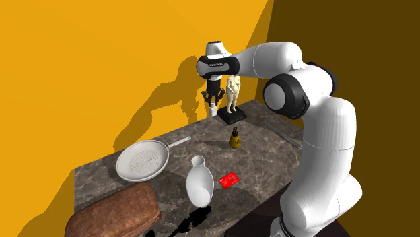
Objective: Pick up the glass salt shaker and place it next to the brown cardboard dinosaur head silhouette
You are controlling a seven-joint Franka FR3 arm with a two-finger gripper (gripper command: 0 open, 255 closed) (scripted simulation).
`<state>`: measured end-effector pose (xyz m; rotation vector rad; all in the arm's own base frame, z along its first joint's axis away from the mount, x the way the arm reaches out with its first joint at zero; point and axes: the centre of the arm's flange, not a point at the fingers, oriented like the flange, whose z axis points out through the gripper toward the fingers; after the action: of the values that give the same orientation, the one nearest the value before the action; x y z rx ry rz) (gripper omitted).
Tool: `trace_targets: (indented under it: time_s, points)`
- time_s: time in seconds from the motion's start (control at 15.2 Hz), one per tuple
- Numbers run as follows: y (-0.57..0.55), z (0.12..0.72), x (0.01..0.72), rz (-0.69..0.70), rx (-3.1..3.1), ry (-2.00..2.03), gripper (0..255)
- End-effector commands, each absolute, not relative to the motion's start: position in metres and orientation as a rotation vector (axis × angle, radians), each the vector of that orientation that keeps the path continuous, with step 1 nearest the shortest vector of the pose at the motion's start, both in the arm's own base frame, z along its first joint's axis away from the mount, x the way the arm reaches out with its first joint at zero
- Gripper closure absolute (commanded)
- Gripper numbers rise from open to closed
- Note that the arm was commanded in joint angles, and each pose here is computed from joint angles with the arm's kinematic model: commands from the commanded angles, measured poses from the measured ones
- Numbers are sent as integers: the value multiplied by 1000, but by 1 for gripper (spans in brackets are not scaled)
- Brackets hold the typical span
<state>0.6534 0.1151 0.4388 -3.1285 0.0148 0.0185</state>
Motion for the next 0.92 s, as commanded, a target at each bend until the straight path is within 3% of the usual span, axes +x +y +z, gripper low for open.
trace_targets:
  time_s: [0.0, 0.86]
  points:
    - [116, 449, 653, 19, -3129, 15, 255]
    - [116, 518, 653, 19, -3129, 15, 255]
